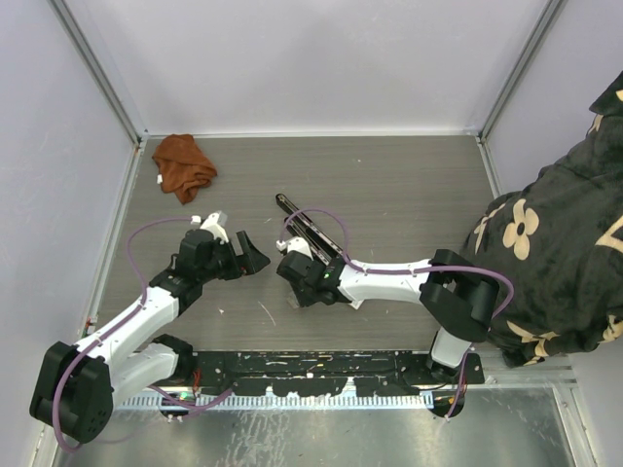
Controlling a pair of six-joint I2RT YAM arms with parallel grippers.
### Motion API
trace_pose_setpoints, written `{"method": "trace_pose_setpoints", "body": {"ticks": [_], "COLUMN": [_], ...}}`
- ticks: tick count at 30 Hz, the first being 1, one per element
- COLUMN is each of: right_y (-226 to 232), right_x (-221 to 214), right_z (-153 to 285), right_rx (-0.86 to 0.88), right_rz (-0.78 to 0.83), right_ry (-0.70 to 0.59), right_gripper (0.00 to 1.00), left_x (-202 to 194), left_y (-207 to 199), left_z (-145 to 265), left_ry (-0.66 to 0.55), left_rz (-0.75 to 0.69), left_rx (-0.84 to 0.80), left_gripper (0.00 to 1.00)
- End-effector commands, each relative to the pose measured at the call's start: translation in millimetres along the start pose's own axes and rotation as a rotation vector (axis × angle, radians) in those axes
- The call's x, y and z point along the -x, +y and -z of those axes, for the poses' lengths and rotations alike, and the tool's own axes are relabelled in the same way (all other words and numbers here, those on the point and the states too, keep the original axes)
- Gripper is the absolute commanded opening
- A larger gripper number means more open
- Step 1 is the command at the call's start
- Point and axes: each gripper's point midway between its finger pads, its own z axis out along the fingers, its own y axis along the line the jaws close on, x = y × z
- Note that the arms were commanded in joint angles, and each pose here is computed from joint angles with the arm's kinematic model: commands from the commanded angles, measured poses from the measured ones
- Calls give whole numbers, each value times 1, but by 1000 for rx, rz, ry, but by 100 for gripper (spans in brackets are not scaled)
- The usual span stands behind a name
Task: Load the staples into the stapler
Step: Pick up the staple from the staple box.
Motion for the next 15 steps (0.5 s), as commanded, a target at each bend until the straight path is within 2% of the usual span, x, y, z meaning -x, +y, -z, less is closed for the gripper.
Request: {"method": "trace_pose_setpoints", "body": {"ticks": [1, 9, 15], "right_y": [-4, -12, -18], "right_x": [14, 18, 21], "right_z": [7, 10, 16], "right_rx": [-46, -88, -118], "right_rz": [-26, -46, -45], "right_ry": [-43, -62, -80], "right_gripper": [22, 16, 16], "left_x": [12, 12, 12], "left_y": [-10, -11, -12], "left_z": [2, 2, 2], "left_ry": [-42, -41, -45], "left_rz": [-4, 1, 4], "left_rx": [-47, -54, -57], "left_gripper": [87, 87, 87]}}
